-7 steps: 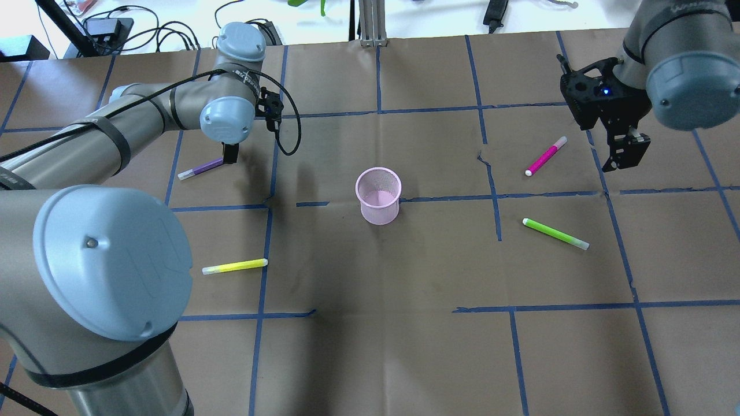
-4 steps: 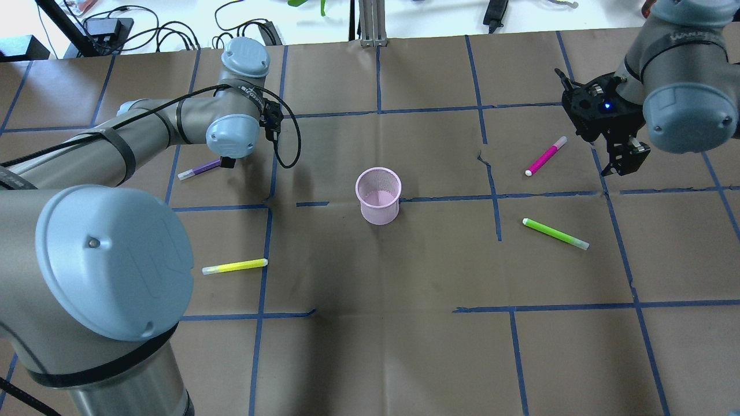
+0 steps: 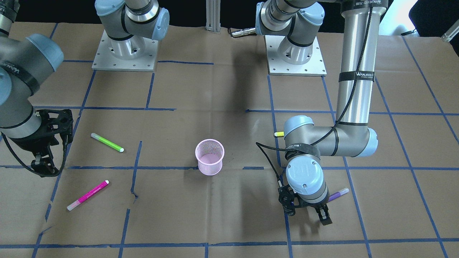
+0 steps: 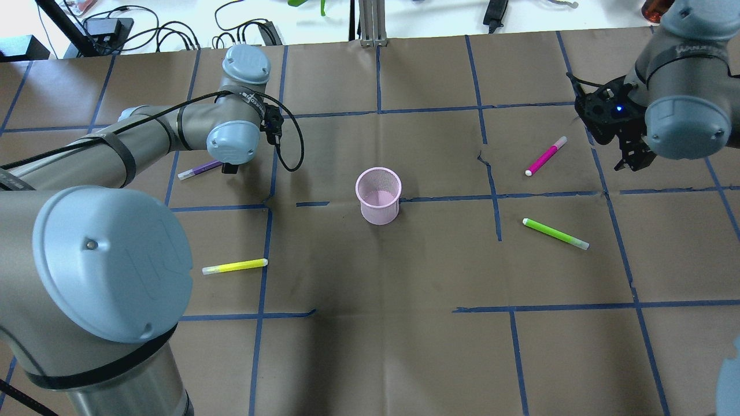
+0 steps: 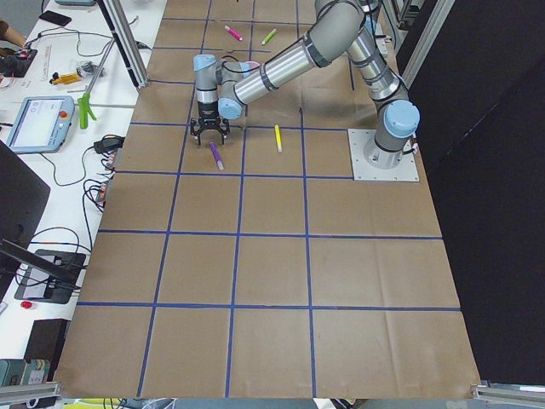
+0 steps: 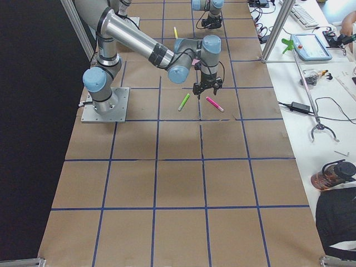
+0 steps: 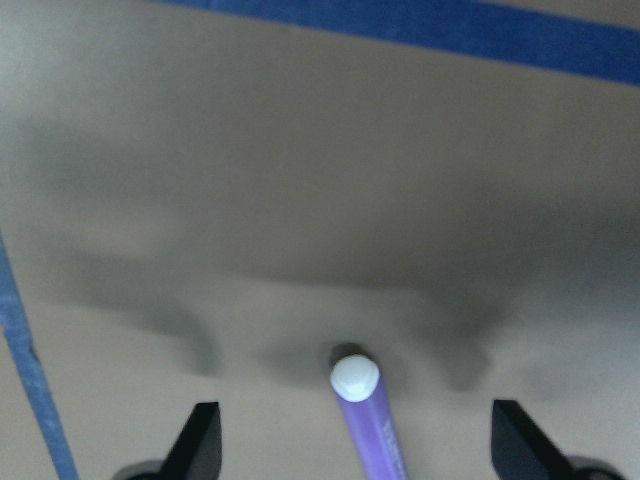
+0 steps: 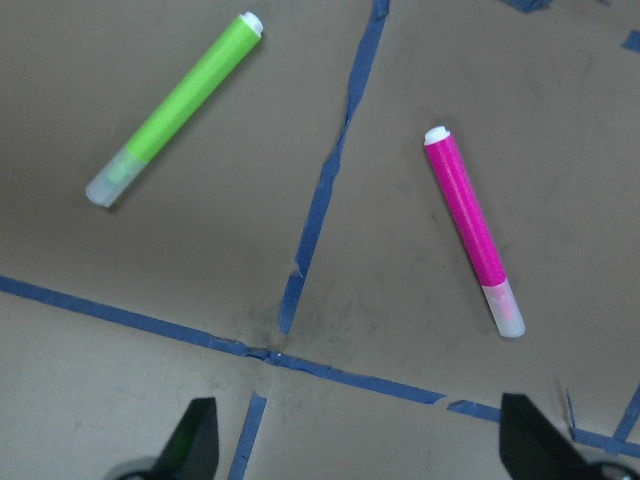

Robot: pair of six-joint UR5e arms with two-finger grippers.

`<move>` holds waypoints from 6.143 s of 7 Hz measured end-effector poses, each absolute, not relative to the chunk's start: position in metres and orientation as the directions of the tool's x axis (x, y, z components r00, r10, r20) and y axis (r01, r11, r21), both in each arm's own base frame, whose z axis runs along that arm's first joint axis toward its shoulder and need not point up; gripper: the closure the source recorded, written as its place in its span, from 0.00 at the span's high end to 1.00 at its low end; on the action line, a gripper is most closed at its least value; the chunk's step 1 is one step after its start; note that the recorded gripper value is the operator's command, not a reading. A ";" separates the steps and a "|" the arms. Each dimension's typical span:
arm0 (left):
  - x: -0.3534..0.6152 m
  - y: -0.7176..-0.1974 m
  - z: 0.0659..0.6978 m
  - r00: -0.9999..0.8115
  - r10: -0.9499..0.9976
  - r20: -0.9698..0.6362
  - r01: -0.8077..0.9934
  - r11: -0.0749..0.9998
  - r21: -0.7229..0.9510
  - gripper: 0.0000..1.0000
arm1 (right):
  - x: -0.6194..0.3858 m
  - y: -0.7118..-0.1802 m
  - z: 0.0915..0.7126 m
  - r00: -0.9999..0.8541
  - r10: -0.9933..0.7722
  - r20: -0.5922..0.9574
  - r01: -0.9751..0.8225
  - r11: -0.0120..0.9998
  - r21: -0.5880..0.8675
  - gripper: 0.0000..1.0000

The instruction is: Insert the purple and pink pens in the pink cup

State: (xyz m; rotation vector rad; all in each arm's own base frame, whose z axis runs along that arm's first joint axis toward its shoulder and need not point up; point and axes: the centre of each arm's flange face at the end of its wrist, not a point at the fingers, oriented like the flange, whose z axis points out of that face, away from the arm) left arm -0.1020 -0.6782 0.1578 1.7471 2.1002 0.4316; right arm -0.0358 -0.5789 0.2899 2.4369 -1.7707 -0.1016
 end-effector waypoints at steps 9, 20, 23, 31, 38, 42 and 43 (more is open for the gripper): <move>-0.103 -0.679 0.160 -0.168 0.981 -0.097 0.869 0.194 0.455 0.00 | 0.054 -0.602 0.185 0.466 -0.885 0.014 -0.778 -0.402 0.483 1.00; -0.187 -0.601 0.404 -0.651 0.759 -0.021 0.714 0.603 -0.355 0.00 | 0.075 -0.593 0.156 0.491 -0.870 0.036 -0.762 -0.409 0.502 0.26; -0.241 -0.569 0.396 -0.748 0.653 0.120 0.502 0.674 -0.541 0.00 | 0.075 -0.593 0.158 0.490 -0.871 0.037 -0.759 -0.405 0.509 0.07; -0.304 -0.506 0.310 -0.722 0.677 0.141 0.468 0.629 -0.621 0.01 | 0.069 -0.589 0.237 0.512 -0.853 0.102 -0.742 -0.380 0.553 0.00; -0.308 -0.500 0.251 -0.743 0.660 0.115 0.516 0.673 -0.530 0.97 | 0.061 -0.517 0.390 0.000 -0.959 0.282 -0.994 0.031 0.106 0.00; -0.307 -0.523 0.303 -0.757 0.642 0.120 0.505 0.692 -0.515 0.97 | 0.075 -0.510 0.472 -0.338 -0.940 0.042 -0.941 0.338 0.001 0.00; -0.309 -0.536 0.335 -0.762 0.632 0.140 0.511 0.720 -0.471 0.97 | 0.083 -0.506 0.479 -0.353 -0.936 0.008 -0.936 0.353 0.001 0.00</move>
